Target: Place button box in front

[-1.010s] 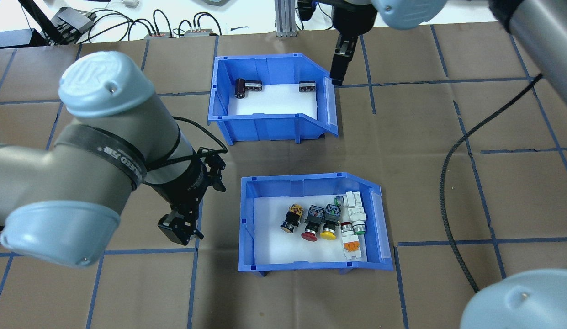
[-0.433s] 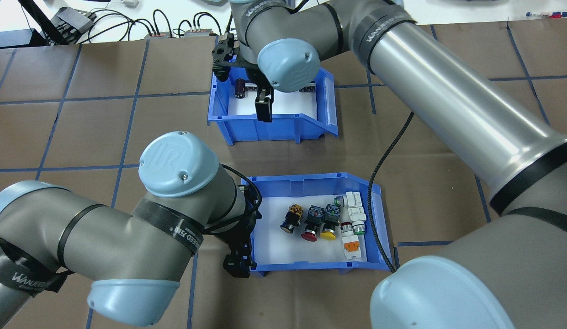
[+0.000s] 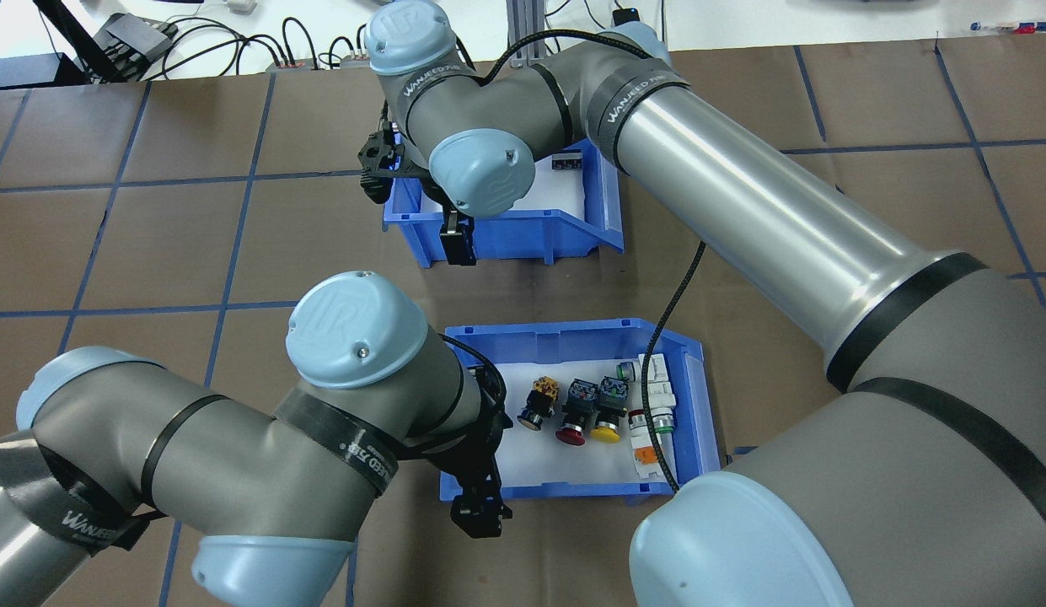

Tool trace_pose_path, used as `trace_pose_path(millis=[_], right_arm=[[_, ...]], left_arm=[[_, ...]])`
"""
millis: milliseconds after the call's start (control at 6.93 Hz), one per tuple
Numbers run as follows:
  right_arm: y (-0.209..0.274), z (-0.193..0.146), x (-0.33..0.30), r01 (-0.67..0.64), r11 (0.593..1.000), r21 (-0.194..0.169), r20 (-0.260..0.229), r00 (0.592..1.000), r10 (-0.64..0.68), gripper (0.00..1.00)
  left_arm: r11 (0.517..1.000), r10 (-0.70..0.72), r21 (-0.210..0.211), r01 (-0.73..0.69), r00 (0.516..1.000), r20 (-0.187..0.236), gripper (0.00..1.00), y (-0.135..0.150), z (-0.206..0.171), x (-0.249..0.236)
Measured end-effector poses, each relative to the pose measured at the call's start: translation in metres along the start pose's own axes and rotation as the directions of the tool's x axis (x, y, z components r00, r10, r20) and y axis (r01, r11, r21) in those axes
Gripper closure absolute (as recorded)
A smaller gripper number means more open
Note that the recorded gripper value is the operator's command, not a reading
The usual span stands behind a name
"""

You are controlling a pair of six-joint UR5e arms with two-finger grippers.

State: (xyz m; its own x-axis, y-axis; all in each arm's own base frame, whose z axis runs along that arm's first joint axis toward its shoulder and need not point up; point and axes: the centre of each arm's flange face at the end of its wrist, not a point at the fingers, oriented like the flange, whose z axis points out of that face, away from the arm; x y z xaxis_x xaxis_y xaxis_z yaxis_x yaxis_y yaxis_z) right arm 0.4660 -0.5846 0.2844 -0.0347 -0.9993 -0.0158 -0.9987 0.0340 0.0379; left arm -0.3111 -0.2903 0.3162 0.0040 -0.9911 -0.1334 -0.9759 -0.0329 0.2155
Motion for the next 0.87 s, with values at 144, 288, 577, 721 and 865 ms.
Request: trace_pose_path(millis=[144,288,577,721,865], right_arm=[[-0.003,0.009,0.003,0.001,1.000,0.003,-0.015,1.000,-0.001,0.09],[-0.003,0.016,0.007,0.000,1.000,-0.002,-0.032,0.999,0.000,0.40],[0.000,0.018,0.010,0.003,0.999,-0.039,-0.060,0.998,-0.006,0.73],[0.001,0.018,0.011,0.005,0.999,-0.052,-0.069,0.998,-0.009,0.89],[0.002,0.015,0.012,0.005,0.998,-0.056,-0.076,0.997,-0.010,0.96]], left_arm=[[1.000,-0.012,-0.004,0.012,1.000,-0.004,0.05,0.013,0.015,-0.001],[1.000,-0.012,-0.008,0.012,1.000,-0.010,0.05,0.026,0.030,0.000],[1.000,0.008,-0.006,-0.008,1.000,-0.009,0.03,0.036,0.044,-0.004],[1.000,0.012,0.000,-0.012,1.000,-0.001,0.03,0.037,0.050,-0.004],[1.000,0.011,0.007,-0.012,1.000,0.010,0.06,0.037,0.056,-0.002]])
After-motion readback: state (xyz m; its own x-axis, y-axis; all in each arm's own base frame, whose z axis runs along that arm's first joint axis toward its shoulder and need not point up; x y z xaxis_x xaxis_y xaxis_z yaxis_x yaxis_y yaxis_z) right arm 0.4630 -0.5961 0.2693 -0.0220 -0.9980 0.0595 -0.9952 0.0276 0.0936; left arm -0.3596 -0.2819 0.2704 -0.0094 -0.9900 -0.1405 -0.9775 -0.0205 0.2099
